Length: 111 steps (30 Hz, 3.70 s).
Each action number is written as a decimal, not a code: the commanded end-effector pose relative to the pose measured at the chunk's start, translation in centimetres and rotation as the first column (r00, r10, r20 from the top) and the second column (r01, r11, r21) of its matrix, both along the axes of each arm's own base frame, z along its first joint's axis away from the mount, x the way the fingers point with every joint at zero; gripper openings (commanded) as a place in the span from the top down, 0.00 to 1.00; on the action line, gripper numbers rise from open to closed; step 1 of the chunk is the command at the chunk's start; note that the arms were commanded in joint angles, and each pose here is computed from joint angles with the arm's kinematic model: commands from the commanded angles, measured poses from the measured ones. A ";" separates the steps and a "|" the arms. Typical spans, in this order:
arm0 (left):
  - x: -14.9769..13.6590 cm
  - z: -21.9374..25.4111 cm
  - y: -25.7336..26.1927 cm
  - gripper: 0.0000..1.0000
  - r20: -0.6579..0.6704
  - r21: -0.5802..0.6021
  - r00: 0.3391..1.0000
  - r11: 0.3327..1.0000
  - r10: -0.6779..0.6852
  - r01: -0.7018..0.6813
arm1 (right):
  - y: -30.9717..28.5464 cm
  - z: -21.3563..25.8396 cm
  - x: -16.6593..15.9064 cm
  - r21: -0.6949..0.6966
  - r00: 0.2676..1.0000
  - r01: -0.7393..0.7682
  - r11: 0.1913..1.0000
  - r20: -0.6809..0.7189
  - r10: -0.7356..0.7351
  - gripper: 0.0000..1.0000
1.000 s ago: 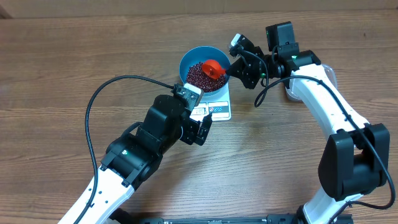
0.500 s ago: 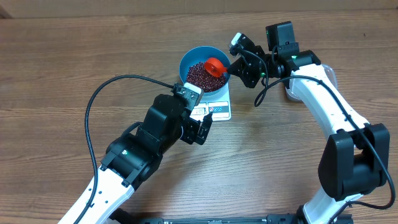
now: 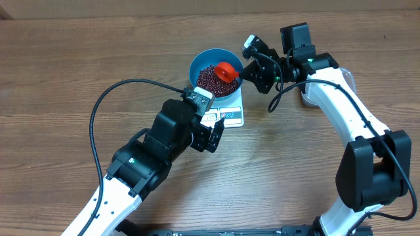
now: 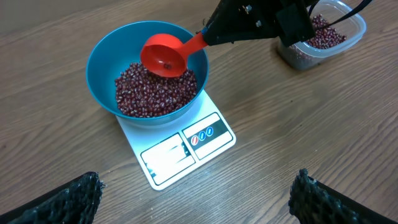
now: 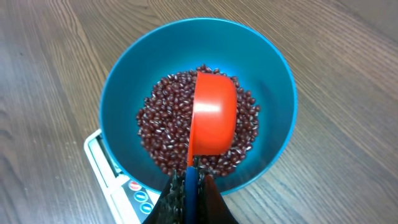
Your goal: Scoop item into bowl and weigh 150g on scale
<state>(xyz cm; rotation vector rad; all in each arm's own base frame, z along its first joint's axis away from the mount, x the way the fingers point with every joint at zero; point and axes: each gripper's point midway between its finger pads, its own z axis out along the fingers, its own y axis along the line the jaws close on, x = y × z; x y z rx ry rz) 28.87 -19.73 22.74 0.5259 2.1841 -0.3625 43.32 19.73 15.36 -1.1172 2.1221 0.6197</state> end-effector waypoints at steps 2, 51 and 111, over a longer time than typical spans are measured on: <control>0.0 -0.1 0.0 0.01 0.000 0.002 1.000 1.000 -0.007 0.007 | 0.8 2.8 -0.2 0.101 0.996 0.071 0.992 -0.059 -0.065 0.96; -0.1 -0.3 0.1 0.01 -0.005 0.007 1.000 1.000 -0.007 0.007 | -20.9 10.6 -1.9 0.185 0.751 0.659 0.729 -0.219 -0.623 0.96; -0.1 -0.3 0.1 0.01 -0.003 0.010 1.000 1.000 -0.012 0.012 | -24.1 2.9 -2.8 -0.248 0.319 0.893 0.375 -0.237 -0.918 0.96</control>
